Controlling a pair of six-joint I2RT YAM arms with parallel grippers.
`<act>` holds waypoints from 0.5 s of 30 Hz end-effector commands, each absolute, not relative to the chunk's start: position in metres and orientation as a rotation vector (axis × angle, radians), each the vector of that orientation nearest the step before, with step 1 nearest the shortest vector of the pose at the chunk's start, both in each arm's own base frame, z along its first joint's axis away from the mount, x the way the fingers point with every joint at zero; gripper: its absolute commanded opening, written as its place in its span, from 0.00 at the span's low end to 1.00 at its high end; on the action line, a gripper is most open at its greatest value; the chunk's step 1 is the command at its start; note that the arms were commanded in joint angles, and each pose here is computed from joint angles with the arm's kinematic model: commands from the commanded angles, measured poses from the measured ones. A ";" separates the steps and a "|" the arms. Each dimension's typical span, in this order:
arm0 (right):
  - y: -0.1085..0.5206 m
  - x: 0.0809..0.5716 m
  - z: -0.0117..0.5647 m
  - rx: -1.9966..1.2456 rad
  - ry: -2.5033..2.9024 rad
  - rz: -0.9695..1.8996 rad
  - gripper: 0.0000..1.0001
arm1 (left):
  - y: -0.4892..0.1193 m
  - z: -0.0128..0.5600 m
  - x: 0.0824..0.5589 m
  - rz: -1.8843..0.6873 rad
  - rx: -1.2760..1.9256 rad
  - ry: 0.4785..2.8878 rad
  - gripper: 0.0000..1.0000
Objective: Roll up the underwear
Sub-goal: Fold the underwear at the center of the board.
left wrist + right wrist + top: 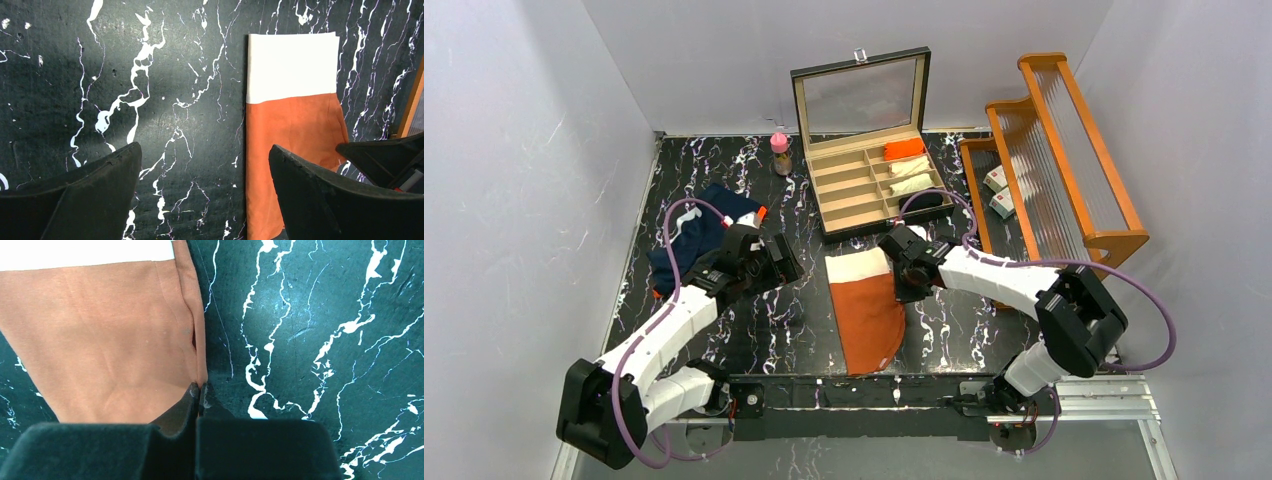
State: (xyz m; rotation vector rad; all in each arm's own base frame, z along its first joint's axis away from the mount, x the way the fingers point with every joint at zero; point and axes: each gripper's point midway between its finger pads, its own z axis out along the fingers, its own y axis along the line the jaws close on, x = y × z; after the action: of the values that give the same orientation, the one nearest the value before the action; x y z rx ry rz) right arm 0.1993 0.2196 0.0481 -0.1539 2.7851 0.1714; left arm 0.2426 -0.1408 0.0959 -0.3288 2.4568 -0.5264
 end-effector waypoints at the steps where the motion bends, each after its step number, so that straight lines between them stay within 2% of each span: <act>1: 0.221 0.208 0.055 -0.166 2.757 0.135 0.01 | -0.139 0.095 0.240 -0.548 -0.328 2.463 0.96; 15: 0.228 0.213 0.062 -0.223 2.744 0.117 0.01 | -0.131 0.094 0.242 -0.549 -0.385 2.451 0.98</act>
State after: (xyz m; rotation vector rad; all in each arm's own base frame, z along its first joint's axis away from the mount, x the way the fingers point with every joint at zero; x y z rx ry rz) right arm 0.2065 0.2249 0.0539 -0.2100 2.7707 0.1382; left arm 0.2431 -0.1323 0.0914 -0.3751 2.4553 -0.5315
